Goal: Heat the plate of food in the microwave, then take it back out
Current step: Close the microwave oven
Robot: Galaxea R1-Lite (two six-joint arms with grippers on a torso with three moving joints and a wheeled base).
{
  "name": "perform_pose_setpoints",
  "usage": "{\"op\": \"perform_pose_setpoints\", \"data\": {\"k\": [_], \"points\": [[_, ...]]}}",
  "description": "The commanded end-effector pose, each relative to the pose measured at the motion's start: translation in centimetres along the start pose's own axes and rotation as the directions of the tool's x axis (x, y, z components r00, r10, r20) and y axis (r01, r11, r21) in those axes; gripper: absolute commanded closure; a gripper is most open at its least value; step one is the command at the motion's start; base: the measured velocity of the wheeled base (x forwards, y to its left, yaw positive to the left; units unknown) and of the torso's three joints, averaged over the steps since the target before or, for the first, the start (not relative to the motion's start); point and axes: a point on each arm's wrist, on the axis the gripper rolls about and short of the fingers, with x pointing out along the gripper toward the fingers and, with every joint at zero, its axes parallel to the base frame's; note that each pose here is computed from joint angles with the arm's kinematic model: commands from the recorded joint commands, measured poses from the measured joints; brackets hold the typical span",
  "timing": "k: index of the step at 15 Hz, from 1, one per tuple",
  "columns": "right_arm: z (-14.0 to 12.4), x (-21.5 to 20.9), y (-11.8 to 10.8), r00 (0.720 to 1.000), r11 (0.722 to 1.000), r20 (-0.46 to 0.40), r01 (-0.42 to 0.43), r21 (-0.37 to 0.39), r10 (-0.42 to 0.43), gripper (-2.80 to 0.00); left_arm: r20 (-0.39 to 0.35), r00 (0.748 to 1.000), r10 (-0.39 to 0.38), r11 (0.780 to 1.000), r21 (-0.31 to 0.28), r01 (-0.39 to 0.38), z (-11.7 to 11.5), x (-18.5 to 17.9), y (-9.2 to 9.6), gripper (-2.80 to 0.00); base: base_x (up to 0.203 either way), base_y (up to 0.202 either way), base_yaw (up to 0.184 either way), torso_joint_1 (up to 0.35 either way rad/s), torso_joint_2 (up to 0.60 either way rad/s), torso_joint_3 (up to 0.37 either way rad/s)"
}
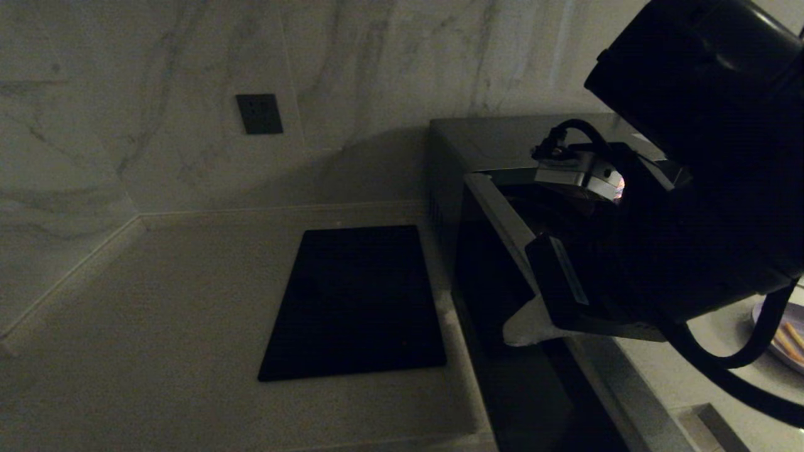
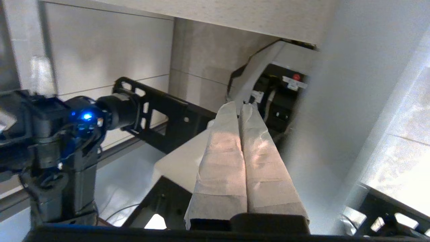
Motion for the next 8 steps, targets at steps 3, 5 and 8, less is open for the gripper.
{"op": "perform_pose_setpoints", "data": {"k": [3, 5, 8], "points": [[-0.1, 0.0, -0.5, 0.996, 0.995, 0.032, 0.086, 0.042, -0.088, 0.0, -0.001, 1.0, 0.001, 1.0, -0.001, -0.001, 0.0, 0.0, 0.0, 0.0, 0.0, 0.0, 0.0, 0.0, 0.0, 0.0], [0.2, -0.1, -1.0, 0.988, 0.988, 0.063, 0.133, 0.079, -0.139, 0.0, -0.001, 1.0, 0.001, 1.0, -0.001, -0.001, 0.0, 0.0, 0.0, 0.0, 0.0, 0.0, 0.0, 0.0, 0.0, 0.0], [1.3, -0.2, -2.3, 0.967, 0.968, 0.123, 0.207, 0.146, -0.225, 0.0, -0.001, 1.0, 0.001, 1.0, -0.001, -0.001, 0.0, 0.0, 0.0, 0.0, 0.0, 0.0, 0.0, 0.0, 0.0, 0.0]]}}
